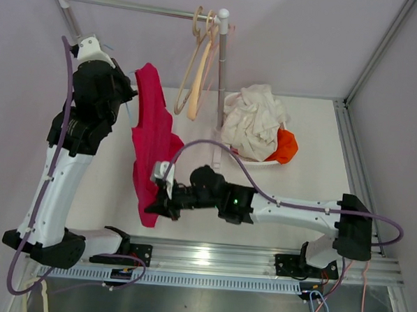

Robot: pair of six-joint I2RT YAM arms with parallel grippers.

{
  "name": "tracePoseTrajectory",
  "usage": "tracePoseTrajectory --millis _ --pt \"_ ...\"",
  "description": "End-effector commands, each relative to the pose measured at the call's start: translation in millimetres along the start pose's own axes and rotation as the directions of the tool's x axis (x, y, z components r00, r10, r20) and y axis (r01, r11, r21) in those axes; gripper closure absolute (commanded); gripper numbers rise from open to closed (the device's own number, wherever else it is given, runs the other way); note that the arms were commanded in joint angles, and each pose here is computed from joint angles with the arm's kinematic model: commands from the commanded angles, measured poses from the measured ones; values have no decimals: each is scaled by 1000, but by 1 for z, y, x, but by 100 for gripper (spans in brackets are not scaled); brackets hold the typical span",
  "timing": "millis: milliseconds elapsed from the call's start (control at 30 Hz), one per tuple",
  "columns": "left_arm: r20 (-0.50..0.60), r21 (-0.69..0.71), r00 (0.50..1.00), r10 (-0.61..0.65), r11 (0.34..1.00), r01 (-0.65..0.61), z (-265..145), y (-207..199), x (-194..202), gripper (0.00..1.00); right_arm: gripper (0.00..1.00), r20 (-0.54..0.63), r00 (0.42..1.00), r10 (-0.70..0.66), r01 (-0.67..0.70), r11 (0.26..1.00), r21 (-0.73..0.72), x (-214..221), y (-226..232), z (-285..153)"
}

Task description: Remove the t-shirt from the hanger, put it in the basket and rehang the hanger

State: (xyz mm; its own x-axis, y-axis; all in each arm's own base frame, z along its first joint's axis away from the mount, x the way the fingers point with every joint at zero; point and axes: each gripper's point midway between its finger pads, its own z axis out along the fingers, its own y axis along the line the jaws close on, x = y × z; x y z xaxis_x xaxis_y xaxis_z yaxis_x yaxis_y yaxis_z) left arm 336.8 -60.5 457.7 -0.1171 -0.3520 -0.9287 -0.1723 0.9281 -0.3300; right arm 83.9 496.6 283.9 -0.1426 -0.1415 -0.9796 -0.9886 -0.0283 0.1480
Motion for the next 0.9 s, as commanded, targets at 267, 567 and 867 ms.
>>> tracePoseTrajectory --millis 267,567,867 --pt "-44 49 998 -38 998 40 8 -13 -27 99 100 -113 979 167 -154 981 113 88 19 -6" --pt "-7 -88 998 61 994 -61 10 13 -26 99 100 -171 985 -19 -3 992 -130 59 94 30" --pt "-59 -29 997 41 999 -42 30 -5 -28 99 100 -389 918 81 -105 994 -43 162 99 27"
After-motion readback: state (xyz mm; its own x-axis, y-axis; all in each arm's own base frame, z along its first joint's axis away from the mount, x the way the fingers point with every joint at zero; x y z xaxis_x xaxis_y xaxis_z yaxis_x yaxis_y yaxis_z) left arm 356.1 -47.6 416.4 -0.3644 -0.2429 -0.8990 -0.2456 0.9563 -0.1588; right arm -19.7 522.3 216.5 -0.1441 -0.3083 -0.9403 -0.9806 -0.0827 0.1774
